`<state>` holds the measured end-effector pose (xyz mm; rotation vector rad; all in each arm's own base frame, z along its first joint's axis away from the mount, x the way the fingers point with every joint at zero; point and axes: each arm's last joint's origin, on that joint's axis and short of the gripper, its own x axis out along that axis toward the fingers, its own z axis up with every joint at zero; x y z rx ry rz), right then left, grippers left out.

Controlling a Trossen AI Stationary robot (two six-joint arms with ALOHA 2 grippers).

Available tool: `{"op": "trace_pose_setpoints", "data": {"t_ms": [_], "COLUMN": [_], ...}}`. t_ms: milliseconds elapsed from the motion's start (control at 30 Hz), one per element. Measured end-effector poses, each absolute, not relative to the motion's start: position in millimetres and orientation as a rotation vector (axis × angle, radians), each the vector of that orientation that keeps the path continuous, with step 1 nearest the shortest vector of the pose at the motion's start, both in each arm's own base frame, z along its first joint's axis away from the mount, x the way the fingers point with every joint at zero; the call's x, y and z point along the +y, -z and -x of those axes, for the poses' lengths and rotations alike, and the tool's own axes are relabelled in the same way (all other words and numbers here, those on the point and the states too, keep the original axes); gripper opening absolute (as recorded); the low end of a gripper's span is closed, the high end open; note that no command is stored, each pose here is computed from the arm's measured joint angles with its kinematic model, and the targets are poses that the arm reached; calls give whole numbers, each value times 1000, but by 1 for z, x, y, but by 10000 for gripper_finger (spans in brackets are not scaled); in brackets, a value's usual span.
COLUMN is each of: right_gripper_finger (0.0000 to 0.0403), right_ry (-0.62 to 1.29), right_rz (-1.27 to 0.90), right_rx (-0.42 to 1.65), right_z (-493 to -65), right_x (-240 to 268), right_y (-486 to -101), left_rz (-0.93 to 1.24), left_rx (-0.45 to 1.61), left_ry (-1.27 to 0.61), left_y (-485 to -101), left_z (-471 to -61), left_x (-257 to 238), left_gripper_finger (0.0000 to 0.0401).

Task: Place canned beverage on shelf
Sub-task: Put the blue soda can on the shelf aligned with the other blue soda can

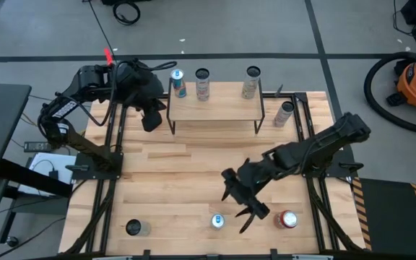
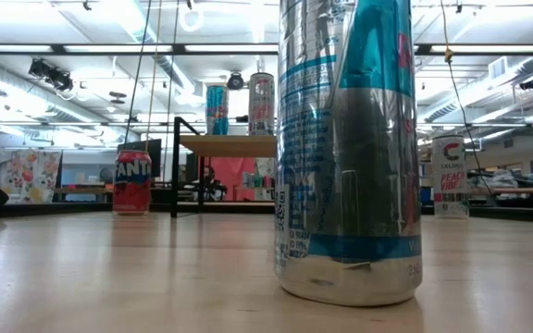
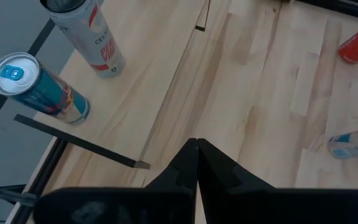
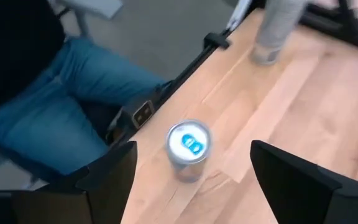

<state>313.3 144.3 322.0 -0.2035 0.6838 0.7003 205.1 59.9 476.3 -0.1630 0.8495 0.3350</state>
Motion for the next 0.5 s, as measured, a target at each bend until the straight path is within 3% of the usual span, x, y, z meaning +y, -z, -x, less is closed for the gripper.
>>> {"op": "trace_pose_setpoints", "data": {"t_ms": [233,500], "right_gripper_finger": [322,322], "right_ry": [-901,-956], "right_rz": [280,345], "right_rx": [643,632], "right_z": [-327,-340], "right_x": [156,162], "right_y": [-301,-282], "left_rz": [188,231], "left_rx": [852,856], "left_ry": [-356,-375], "left_y": [-474,-472], "left_z": [-212,-215], "left_x": [62,63], "left_gripper_finger": [9,9]}}
